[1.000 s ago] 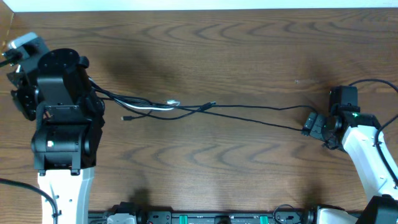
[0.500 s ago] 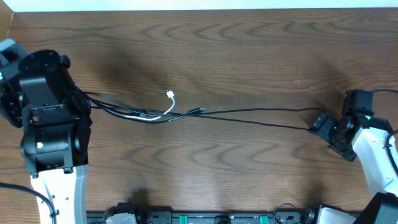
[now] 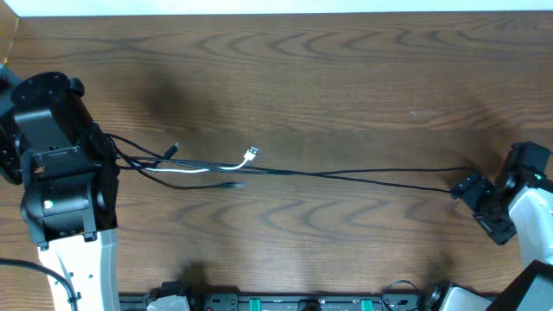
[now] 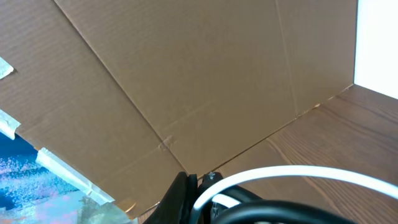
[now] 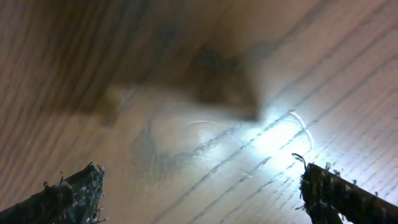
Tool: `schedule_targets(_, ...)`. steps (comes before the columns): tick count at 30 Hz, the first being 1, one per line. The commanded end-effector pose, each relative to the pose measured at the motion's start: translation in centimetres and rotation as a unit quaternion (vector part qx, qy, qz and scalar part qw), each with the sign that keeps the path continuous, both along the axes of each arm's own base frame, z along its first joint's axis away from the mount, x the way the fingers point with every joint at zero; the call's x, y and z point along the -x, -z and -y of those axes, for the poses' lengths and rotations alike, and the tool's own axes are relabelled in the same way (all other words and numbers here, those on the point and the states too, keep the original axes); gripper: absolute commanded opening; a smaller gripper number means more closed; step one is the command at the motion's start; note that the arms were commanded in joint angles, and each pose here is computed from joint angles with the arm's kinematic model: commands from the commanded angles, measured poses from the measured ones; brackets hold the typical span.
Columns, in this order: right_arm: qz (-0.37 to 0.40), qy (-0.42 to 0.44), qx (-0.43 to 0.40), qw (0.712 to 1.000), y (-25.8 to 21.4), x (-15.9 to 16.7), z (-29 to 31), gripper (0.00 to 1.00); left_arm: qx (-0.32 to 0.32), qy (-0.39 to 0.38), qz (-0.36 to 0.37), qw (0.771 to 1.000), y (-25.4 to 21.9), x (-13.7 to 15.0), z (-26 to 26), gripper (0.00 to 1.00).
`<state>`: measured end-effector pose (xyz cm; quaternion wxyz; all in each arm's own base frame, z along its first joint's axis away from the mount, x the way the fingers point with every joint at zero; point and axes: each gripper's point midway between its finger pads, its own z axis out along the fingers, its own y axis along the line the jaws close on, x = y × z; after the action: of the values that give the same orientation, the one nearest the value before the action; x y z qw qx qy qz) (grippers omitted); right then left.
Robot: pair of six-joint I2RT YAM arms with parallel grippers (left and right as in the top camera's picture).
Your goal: Untangle cables
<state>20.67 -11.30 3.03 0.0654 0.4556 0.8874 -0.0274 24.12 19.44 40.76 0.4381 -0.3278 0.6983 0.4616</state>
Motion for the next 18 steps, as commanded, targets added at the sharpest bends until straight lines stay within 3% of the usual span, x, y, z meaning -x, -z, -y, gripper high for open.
schedule_targets(1, -0.044, 0.085, 0.098, 0.991, -0.3, 2.9, 5.4, 0.99, -0.03, -0.086, 0.038, 0.995, -3.0, 3.9, -1.6, 0.08)
schedule_targets(18, -0.028, 0.177, 0.079, 0.981, -0.2, 5.9, 8.9, 0.99, -0.03, -0.1, 0.042, 0.994, -3.0, 4.5, -2.2, 0.08)
